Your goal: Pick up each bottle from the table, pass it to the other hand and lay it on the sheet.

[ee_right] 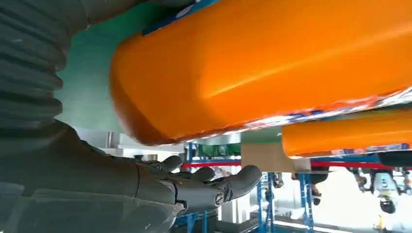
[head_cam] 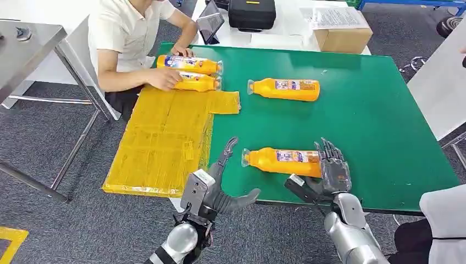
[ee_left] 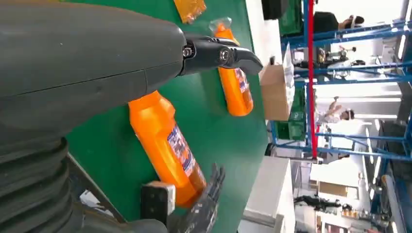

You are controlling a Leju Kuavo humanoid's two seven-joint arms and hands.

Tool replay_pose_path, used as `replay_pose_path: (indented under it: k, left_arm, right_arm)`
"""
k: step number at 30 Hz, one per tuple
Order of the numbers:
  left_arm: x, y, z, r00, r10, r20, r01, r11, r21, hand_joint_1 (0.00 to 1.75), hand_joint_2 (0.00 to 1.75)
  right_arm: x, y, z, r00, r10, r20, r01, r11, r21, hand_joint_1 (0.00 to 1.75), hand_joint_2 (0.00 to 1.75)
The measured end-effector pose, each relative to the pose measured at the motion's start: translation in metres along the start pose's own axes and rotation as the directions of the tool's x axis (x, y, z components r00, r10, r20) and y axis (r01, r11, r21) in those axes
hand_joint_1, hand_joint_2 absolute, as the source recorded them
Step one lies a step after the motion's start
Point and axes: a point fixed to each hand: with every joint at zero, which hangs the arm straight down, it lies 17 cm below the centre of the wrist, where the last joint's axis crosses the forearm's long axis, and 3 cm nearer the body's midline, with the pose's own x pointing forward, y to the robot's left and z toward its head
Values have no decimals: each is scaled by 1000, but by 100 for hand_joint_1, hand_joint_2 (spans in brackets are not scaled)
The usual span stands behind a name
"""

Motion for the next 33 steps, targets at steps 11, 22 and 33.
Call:
replay_pose_path:
  k: [11, 22, 33]
  left_arm:
    - [-8, -14, 4, 999, -4, -32, 3, 999, -48, 0, 175]
    - [-10, -18, 5, 999, -2, -43, -1, 998, -66, 0, 175]
    - [-4, 3, 9, 998, 60, -21, -60, 998, 17, 0, 175]
  right_arm:
    - [15, 21, -5, 999, -25, 23, 22, 995, 102, 175, 175]
    - [7, 29, -1, 999, -45, 6, 44, 989, 142, 175, 175]
    - [14, 24, 6, 949, -312, -44, 315, 947, 67, 175, 175]
